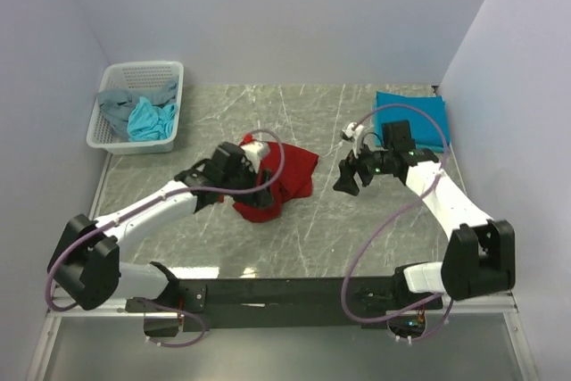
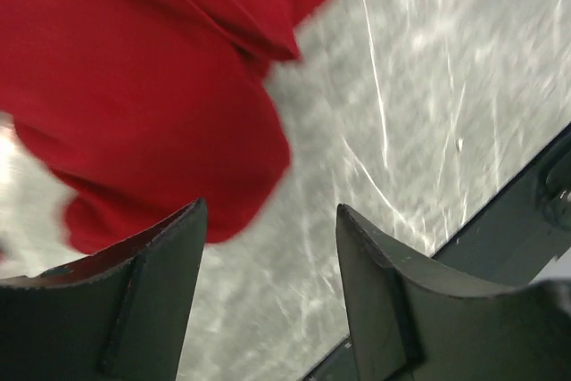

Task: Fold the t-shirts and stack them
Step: Flatten the tshirt out

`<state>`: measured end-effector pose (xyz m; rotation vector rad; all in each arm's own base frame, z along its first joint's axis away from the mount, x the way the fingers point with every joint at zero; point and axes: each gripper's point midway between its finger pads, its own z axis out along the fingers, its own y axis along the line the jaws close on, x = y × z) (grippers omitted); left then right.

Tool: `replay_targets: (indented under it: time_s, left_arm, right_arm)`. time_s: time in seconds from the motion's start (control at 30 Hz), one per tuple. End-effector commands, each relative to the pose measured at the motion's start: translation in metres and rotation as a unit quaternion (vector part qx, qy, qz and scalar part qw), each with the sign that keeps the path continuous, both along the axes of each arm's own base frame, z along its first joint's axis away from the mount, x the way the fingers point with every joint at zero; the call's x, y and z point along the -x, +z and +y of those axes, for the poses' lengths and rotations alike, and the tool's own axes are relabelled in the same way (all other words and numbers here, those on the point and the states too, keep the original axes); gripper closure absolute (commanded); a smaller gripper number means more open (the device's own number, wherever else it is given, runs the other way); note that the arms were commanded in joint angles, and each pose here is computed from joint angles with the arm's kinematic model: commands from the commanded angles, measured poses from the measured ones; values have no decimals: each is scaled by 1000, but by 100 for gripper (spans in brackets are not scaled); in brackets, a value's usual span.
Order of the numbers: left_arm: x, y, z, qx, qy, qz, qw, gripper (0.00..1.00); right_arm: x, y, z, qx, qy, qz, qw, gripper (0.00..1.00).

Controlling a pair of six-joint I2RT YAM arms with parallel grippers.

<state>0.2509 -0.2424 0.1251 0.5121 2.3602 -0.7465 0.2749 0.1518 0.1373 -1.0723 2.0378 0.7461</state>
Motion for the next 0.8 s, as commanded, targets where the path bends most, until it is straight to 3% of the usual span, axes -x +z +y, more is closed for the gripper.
replay_targets:
  time_s: [0.0, 0.03, 0.1, 0.13, 0.3, 0.43, 0.77]
  left_arm:
    - [13, -8, -20, -9, 15, -3, 1000, 35]
    - [8, -18, -17, -35, 36, -12, 999, 35]
    - [13, -30, -25, -60, 40, -22, 997, 46]
    - [5, -44, -18, -104, 67, -38, 992, 47]
    - [5, -66, -31, -181, 82, -67, 978, 48]
    - [3, -77, -22, -248, 117, -94, 957, 50]
    - [8, -66, -14, -206, 167, -122, 956, 56]
  right_arm:
    - [-21, 14, 6, -5, -15, 2, 1000, 19]
    - [-21, 13, 9, -6, -11, 7, 1000, 19]
    - [-24, 2, 14, 3, -4, 27, 1000, 19]
    - [-27, 4, 19, 9, 1, 30, 1000, 20]
    - [-43, -19, 51, 39, 14, 93, 995, 25]
    - [-55, -27, 88, 68, 19, 103, 992, 26]
    - [-56, -62, 145, 95, 7, 154, 984, 28]
